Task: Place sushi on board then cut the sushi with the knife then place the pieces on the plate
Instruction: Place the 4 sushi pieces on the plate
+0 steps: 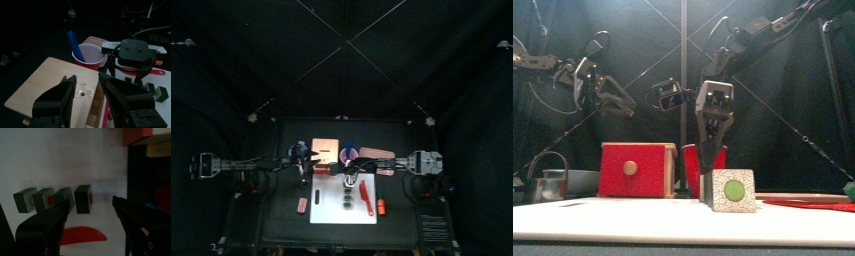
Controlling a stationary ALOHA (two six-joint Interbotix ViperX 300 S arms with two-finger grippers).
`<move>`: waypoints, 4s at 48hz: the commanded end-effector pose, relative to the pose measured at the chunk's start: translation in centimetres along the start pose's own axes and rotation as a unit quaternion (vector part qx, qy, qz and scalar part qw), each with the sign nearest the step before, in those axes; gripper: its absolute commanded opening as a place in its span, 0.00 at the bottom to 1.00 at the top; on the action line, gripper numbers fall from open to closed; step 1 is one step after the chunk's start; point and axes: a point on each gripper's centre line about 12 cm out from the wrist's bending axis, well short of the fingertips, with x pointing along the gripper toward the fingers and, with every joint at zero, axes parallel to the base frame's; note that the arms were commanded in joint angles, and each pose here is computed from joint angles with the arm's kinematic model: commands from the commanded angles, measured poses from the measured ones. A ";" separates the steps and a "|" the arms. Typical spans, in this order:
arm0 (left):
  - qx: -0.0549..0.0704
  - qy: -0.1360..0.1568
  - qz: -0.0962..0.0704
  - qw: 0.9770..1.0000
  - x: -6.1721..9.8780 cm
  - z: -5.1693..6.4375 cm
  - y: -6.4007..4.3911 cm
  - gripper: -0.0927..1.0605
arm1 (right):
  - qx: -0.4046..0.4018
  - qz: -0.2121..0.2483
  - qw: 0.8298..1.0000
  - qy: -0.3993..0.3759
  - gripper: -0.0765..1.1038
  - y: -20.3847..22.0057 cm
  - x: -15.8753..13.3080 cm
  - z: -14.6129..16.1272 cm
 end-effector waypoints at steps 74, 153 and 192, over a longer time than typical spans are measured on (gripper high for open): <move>0.007 0.008 -0.006 1.000 -0.4 -0.7 -0.1 0.76 | 0.014 -0.001 1.000 -0.009 0.64 -0.8 0.4 0.6; 0.051 -0.003 -0.043 0.998 -0.3 -0.3 -1.5 0.76 | 0.616 -0.060 0.776 -0.121 0.59 -12.9 -6.2 -9.5; 0.085 0.004 -0.075 0.994 -0.7 -0.9 -2.6 0.76 | 0.590 -0.119 0.792 -0.100 0.60 -15.5 -5.7 -10.1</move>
